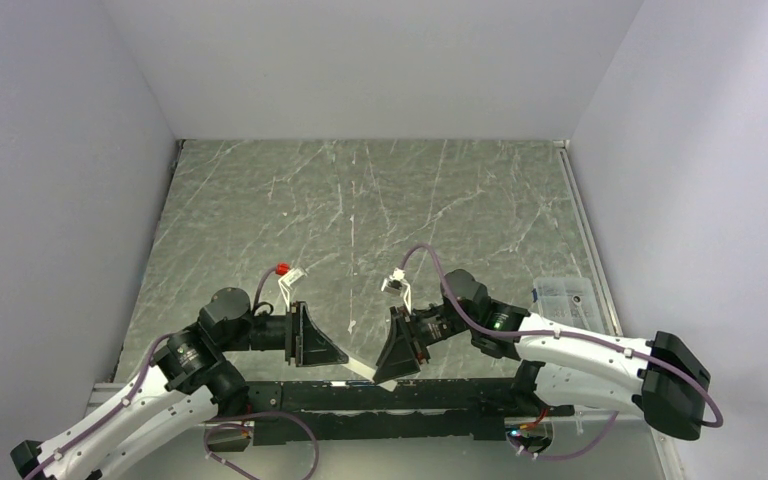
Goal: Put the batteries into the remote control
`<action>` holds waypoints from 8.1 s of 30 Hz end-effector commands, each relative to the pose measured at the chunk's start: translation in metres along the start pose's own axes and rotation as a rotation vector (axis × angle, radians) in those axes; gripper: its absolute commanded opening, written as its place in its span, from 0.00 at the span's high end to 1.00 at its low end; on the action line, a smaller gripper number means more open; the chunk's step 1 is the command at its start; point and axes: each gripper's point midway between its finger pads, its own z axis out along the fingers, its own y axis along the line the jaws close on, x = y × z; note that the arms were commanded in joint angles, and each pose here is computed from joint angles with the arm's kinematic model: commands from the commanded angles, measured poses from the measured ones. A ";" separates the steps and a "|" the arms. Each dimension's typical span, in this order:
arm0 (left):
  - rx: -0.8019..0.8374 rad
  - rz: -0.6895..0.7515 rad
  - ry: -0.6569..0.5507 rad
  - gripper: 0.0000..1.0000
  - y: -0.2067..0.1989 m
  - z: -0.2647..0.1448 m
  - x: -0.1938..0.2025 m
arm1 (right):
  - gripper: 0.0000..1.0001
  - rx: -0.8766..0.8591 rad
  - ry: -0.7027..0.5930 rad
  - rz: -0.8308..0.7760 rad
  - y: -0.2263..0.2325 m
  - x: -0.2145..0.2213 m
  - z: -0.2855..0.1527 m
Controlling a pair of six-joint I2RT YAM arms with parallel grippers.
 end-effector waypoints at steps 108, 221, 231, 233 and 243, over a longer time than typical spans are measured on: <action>-0.502 -0.178 -0.159 0.17 0.062 -0.010 -0.038 | 1.00 0.426 -0.318 0.021 -0.100 -0.051 -0.025; -1.087 -0.166 0.101 1.00 0.200 0.086 -0.103 | 0.34 0.594 -0.804 0.257 -0.140 -0.047 -0.086; -1.162 -0.159 0.150 1.00 0.228 0.092 -0.101 | 0.34 0.653 -0.810 0.270 -0.146 -0.034 -0.099; -1.170 -0.163 0.158 1.00 0.232 0.093 -0.099 | 0.34 0.654 -0.810 0.269 -0.146 -0.033 -0.100; -1.191 -0.174 0.180 0.81 0.242 0.096 -0.095 | 0.32 0.664 -0.807 0.283 -0.150 -0.029 -0.101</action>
